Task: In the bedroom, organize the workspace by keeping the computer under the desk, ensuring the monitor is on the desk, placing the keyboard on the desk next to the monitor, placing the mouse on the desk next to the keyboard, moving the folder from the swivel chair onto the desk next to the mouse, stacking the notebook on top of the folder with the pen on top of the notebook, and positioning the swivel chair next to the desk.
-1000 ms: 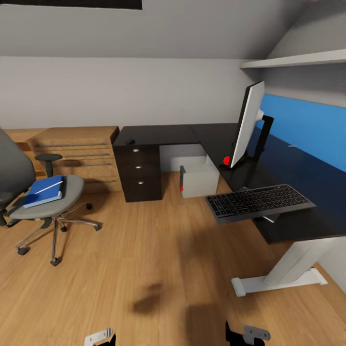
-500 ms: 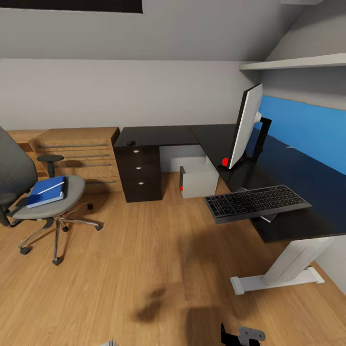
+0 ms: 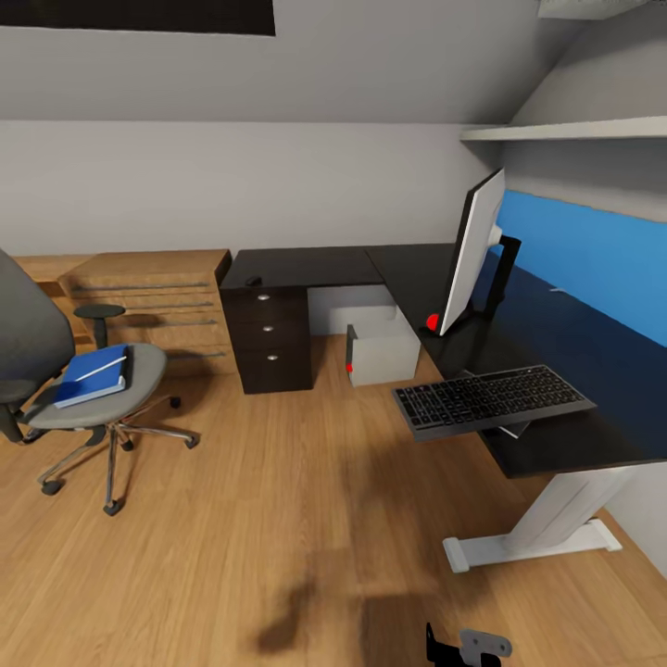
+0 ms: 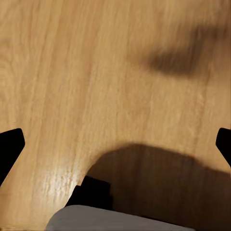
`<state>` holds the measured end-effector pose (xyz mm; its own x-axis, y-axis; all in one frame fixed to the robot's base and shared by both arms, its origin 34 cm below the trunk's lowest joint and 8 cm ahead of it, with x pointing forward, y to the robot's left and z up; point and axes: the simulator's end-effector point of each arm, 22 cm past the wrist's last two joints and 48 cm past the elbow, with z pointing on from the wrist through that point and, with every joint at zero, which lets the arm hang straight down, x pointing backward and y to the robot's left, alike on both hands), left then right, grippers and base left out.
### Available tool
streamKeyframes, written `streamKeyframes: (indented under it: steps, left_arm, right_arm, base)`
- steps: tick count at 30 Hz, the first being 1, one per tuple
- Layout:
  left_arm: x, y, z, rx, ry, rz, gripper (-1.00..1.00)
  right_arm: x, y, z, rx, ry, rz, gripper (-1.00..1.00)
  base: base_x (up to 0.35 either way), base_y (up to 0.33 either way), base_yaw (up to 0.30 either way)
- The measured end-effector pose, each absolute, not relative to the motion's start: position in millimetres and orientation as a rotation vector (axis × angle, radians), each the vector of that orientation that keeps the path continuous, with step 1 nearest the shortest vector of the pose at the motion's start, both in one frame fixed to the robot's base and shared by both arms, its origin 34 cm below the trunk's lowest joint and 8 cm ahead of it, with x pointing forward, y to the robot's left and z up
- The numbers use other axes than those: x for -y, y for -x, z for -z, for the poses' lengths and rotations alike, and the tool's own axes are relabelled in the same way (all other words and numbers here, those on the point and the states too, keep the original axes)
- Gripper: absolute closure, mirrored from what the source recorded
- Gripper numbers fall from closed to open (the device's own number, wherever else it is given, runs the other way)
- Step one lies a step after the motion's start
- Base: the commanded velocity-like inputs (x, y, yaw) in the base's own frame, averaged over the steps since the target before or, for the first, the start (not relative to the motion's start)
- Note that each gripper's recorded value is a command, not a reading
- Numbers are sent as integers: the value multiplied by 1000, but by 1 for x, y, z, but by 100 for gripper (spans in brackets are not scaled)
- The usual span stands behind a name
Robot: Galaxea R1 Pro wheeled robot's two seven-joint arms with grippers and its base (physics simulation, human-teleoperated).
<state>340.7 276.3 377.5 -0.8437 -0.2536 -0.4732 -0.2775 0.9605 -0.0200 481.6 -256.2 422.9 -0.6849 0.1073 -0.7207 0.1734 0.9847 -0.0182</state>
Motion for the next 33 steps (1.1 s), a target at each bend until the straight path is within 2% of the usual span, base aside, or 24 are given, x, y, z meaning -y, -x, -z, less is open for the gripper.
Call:
streamKeyframes:
  steps: [33]
  left_arm:
    - [-281,-343,-438,-2626,389,-78,-100]
  right_arm:
    - [256,-487,-484,-2333,-195,108,-100]
  base:
    - [0,0,0]
